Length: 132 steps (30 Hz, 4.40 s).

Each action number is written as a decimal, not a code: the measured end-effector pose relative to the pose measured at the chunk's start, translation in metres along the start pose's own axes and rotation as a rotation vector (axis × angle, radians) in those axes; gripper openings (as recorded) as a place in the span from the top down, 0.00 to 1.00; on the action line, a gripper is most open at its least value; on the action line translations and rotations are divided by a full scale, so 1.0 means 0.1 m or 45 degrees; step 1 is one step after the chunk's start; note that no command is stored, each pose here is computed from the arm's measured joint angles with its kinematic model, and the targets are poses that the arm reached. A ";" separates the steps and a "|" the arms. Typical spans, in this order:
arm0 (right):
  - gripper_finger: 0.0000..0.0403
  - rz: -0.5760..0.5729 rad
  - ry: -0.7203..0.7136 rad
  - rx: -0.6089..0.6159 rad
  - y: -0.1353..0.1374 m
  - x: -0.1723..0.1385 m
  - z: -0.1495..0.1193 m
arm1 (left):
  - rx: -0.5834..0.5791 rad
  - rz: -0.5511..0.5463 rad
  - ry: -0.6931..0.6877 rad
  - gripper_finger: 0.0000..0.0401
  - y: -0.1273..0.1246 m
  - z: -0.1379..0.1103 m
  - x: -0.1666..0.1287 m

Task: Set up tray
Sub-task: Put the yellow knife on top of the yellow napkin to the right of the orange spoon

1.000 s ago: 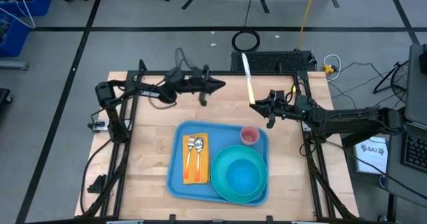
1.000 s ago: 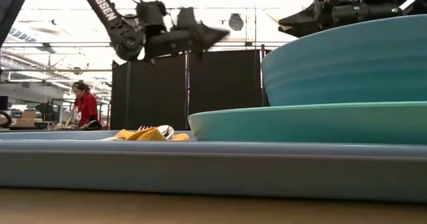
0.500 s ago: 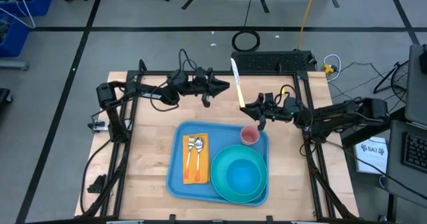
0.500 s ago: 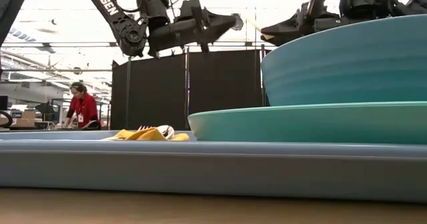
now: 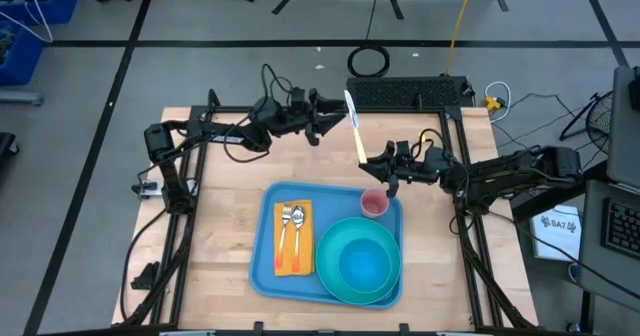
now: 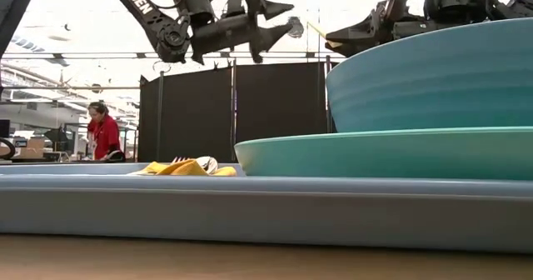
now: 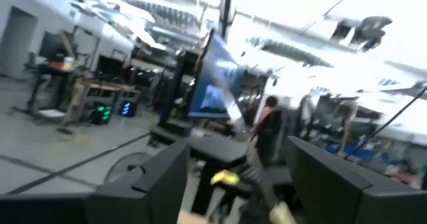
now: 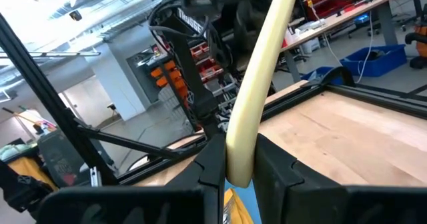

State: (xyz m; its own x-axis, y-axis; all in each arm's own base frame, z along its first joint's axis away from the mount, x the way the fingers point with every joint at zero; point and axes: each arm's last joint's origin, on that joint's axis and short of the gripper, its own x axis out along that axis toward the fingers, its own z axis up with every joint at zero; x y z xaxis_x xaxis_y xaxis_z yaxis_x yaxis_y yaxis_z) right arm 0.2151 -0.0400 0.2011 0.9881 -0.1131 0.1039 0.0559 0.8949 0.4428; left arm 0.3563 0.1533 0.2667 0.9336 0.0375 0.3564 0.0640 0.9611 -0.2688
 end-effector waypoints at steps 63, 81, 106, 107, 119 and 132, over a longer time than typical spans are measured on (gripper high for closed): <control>0.51 -0.118 0.027 -0.074 0.00 -0.39 0.07 | 0.034 0.104 0.277 1.00 0.17 0.11 0.16; 0.54 -0.183 -0.178 -0.109 -0.09 -0.80 0.14 | -0.186 0.403 0.846 1.00 -1.19 -0.24 -0.74; 0.57 -0.164 -0.212 -0.080 -0.08 -0.81 0.16 | -0.522 0.480 0.811 1.00 -1.70 -1.14 -1.25; 0.57 -0.164 -0.212 -0.080 -0.08 -0.81 0.16 | -0.522 0.490 0.817 1.00 -1.69 -1.14 -1.25; 0.57 -0.159 -0.204 -0.080 -0.08 -0.80 0.16 | -0.523 0.493 0.795 1.00 -1.68 -1.06 -1.26; 0.57 -0.138 -0.194 -0.085 -0.08 -0.80 0.16 | -0.691 0.462 0.763 1.00 -1.83 -1.06 -1.26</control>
State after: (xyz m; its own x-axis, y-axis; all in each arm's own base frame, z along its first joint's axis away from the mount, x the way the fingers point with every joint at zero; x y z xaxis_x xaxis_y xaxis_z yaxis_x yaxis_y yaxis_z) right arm 0.1330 -0.0445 0.2036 0.9430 -0.2697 0.1951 0.1749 0.9001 0.3990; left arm 0.2642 -0.0561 0.1757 0.9467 0.0189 -0.3214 -0.2560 0.6496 -0.7158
